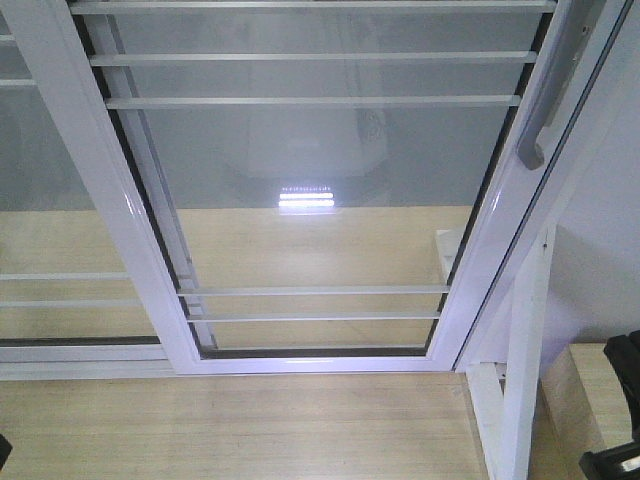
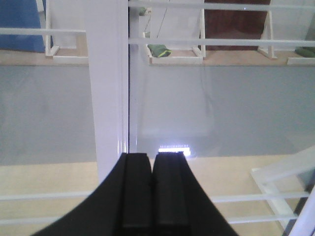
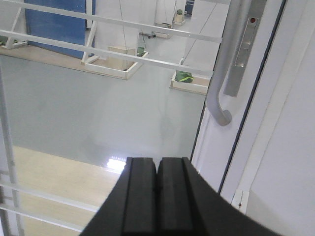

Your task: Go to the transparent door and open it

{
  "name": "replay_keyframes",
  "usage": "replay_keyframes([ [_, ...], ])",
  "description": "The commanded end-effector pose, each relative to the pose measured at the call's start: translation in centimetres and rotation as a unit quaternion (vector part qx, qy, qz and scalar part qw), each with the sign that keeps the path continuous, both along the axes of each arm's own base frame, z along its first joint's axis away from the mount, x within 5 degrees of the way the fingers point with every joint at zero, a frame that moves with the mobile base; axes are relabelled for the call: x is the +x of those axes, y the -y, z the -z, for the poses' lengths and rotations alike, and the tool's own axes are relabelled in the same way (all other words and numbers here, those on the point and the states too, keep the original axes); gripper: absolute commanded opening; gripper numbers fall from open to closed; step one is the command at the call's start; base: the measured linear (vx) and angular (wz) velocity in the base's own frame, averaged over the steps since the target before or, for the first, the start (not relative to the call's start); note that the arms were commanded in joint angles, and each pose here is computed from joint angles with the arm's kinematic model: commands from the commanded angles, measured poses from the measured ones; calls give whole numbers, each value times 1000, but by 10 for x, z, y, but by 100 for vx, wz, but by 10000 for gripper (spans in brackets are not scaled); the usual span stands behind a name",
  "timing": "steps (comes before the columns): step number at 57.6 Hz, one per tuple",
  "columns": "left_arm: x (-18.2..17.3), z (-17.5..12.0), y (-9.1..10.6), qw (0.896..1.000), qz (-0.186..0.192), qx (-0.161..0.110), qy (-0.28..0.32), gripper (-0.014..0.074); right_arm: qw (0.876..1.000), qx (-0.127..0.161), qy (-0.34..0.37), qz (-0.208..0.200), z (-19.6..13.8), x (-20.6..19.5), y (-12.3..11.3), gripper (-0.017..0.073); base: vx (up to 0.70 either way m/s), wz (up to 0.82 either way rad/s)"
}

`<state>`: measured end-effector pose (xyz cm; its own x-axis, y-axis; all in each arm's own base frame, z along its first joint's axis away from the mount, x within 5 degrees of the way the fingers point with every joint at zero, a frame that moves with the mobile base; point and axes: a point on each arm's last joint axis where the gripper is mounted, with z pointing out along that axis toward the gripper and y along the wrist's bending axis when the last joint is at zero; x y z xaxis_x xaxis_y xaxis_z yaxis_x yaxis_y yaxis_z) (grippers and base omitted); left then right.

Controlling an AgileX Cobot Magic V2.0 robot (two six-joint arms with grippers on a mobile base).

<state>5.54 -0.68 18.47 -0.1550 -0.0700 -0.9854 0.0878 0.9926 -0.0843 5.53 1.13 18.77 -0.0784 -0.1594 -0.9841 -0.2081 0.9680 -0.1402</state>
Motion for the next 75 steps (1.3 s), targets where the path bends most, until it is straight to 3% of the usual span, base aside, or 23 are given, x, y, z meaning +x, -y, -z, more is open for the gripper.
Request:
replay_keyframes([
  [1, 1, -3, -1, 998, -9, -14, 54, -2, 999, 0, 37, 5, -3, 1, 1, 0, 0, 0],
  [53, 1, -4, -2, 998, -10, -3, 63, -2, 998, 5, 64, 6, -8, 1, 1, 0, 0, 0],
  [66, 0, -19, -4, 991, -21, -25, 132, -2, 989, 21, 148, 11, -25, -1, 2, 0, 0, 0],
  [72, -2, -35, -5, 985, -24, -63, 160, -2, 984, 28, 174, 11, -42, -4, 3, 0, 0, 0],
  [75, -4, -45, -5, 984, -22, -64, 167, -2, 983, 29, 180, 11, -53, -6, 3, 0, 0, 0],
])
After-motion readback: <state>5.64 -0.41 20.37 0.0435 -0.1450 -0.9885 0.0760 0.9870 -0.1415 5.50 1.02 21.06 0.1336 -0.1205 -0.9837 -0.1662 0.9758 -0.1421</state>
